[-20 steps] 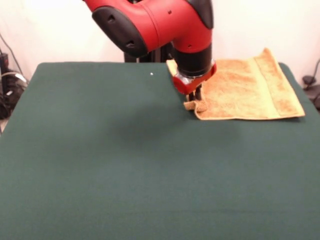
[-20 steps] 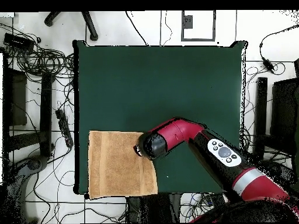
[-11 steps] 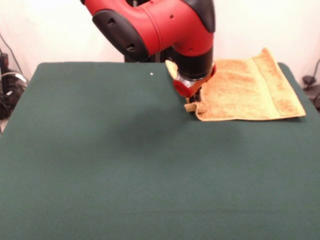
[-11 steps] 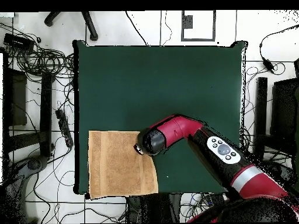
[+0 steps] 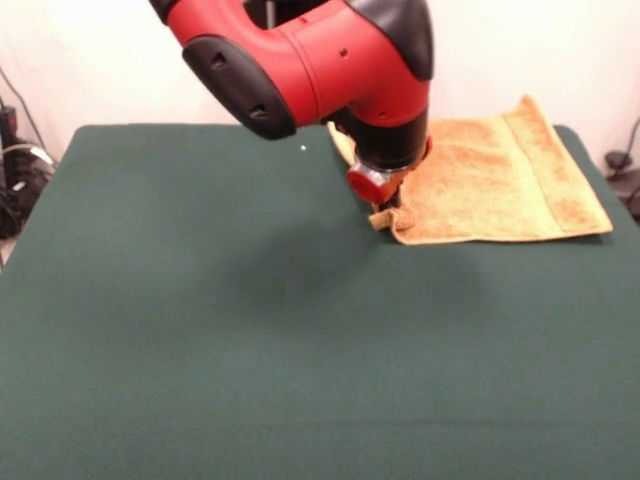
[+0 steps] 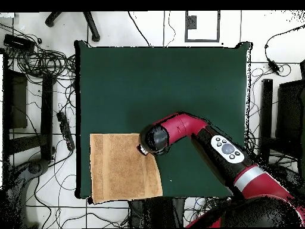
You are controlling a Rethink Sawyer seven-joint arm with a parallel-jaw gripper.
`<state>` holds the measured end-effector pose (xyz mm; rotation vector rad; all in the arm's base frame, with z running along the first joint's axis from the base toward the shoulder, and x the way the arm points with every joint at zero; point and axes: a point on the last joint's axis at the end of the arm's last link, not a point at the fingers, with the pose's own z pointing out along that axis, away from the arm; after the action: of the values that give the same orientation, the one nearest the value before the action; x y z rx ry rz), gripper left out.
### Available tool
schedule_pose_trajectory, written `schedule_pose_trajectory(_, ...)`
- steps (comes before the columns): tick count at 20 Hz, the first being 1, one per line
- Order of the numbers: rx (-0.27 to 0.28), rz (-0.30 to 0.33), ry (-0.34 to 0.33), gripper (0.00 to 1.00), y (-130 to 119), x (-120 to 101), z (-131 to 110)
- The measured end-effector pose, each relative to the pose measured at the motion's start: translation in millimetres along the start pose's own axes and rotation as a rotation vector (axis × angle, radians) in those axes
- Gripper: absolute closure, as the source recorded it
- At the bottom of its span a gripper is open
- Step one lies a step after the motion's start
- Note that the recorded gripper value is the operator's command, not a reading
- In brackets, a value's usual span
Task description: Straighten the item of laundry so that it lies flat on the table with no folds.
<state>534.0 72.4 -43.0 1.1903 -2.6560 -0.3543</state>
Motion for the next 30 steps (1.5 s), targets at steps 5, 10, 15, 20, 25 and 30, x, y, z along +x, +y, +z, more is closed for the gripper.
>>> schedule_pose_trajectory(5,-0.022,-0.021,0.021,1.0,-4,-4,-1)
schedule_pose_trajectory(10,-0.043,-0.051,0.033,1.0,-11,-11,-2)
schedule_pose_trajectory(15,-0.062,-0.097,0.032,1.0,-23,-20,-5)
schedule_pose_trajectory(20,-0.07,-0.155,0.02,1.0,-38,-31,-10)
schedule_pose_trajectory(25,-0.078,-0.206,-0.005,1.0,-53,-40,-15)
schedule_pose_trajectory(30,-0.064,-0.242,-0.042,1.0,-71,-49,-22)
